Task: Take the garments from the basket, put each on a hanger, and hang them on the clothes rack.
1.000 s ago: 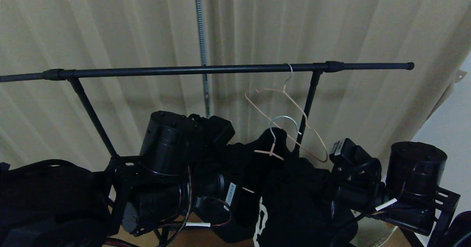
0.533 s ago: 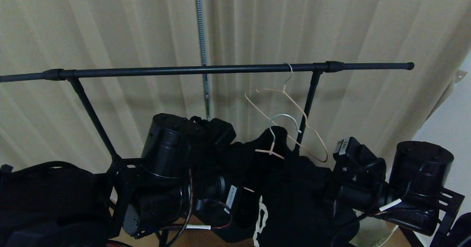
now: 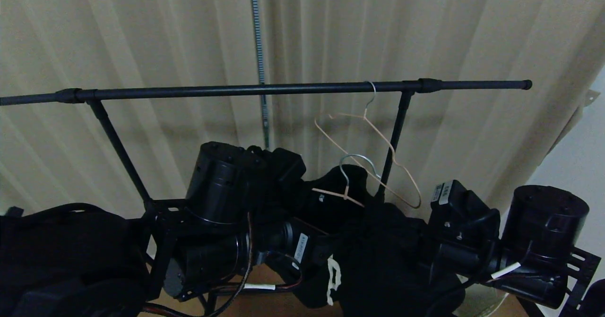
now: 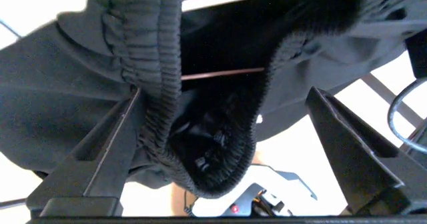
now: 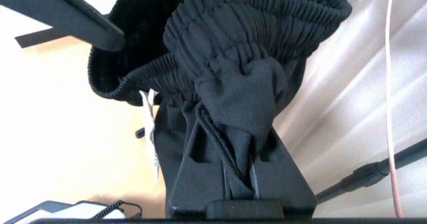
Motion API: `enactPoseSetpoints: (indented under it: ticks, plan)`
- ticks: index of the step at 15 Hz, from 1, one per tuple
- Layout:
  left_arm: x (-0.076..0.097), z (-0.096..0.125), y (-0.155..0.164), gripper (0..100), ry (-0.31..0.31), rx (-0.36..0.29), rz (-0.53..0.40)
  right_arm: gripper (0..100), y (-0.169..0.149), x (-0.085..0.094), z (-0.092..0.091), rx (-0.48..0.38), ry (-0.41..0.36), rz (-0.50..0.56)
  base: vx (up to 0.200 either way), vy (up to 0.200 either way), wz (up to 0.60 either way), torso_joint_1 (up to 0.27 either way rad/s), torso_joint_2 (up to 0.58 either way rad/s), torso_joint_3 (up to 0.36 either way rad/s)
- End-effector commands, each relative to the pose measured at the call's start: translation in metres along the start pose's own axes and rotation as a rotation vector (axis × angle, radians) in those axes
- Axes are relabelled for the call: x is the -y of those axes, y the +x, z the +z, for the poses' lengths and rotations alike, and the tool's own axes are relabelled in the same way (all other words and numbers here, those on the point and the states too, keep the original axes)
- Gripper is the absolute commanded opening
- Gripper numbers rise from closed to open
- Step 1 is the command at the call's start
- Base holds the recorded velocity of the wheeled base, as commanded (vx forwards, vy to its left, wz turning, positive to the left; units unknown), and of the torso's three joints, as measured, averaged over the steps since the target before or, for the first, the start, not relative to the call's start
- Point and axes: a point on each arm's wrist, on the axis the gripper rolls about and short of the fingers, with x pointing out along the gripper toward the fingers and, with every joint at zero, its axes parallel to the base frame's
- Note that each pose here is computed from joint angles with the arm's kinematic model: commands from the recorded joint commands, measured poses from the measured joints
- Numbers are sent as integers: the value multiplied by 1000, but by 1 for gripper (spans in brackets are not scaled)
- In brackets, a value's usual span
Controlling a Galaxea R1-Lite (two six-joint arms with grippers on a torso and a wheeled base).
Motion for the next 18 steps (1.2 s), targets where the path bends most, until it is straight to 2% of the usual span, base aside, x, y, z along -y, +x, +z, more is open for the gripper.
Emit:
enactPoseSetpoints:
  ticks: [1,5,8,12,18]
  plan:
    - [-1,1,-3,100,-4,7,2,0,0,0,-1,-2,1,4,0,0,0,0,0,0]
    - [0,3,-2,100,-7,13,1,0,-1,-1,0,4,6,29,0,0,0,0,0,0]
    - [0,3,-2,100,-14,11,-2,0,-4,-3,1,41,16,59,0,0,0,0,0,0]
    - [0,7,-1,100,-65,26,-4,0,-6,-4,3,91,44,96,0,0,0,0,0,0]
    - [-2,7,-24,100,-68,59,-5,0,-7,2,0,88,56,107,0,0,0,0,0,0]
